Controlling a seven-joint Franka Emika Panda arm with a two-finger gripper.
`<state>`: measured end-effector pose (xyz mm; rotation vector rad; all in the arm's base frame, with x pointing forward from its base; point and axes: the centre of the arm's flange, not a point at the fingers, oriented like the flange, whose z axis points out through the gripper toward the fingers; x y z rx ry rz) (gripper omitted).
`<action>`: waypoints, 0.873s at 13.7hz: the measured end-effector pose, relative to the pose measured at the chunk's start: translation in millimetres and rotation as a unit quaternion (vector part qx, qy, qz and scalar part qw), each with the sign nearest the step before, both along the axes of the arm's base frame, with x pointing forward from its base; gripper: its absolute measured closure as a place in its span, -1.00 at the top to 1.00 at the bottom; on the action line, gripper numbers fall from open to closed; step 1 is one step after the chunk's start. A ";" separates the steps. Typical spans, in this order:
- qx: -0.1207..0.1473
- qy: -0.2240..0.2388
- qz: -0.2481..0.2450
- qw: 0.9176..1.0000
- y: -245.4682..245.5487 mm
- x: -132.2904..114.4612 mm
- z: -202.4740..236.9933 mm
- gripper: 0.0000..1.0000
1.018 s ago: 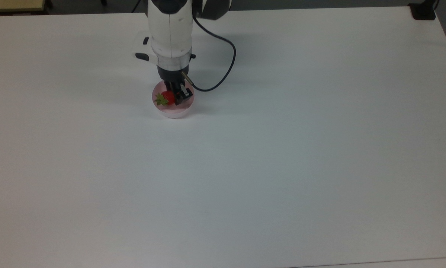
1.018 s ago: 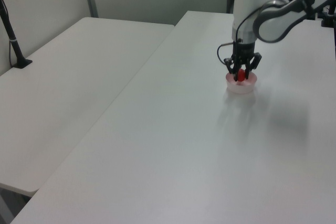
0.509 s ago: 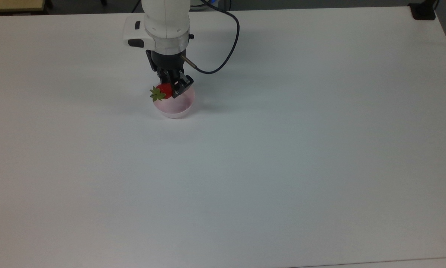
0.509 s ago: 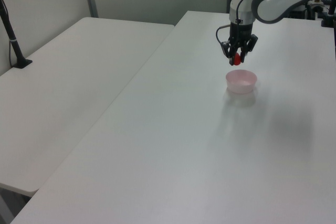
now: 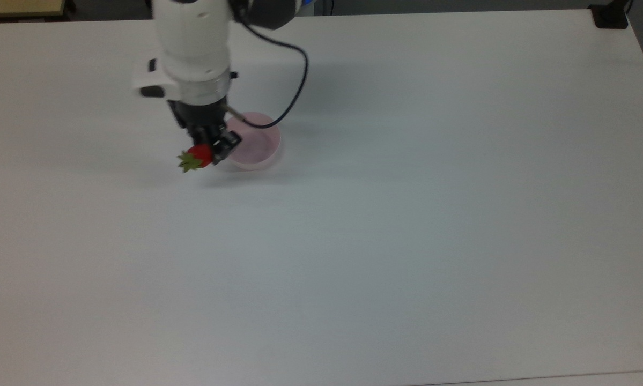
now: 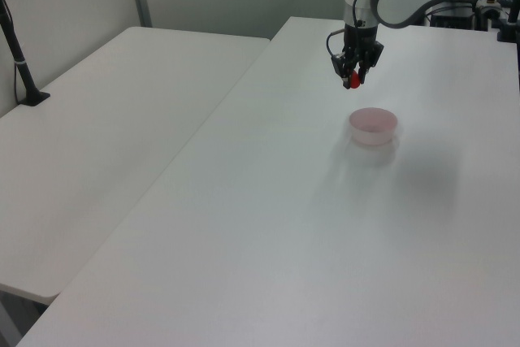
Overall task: Pick up strawberry from bowl
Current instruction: 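Lift the strawberry out of the bowl and carry it beside the bowl, then lower the strawberry onto the table and open the gripper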
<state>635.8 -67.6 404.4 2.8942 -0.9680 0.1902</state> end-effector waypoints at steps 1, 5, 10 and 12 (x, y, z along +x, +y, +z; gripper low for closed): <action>-0.002 0.003 0.002 1.000 -15.0 4.7 -5.6 -0.18; -0.005 0.025 0.015 1.000 -55.0 12.7 -35.8 -0.18; -0.009 0.049 0.018 0.999 -83.3 8.4 -63.1 -0.13; -0.009 0.054 0.017 0.998 -86.7 7.8 -69.4 0.03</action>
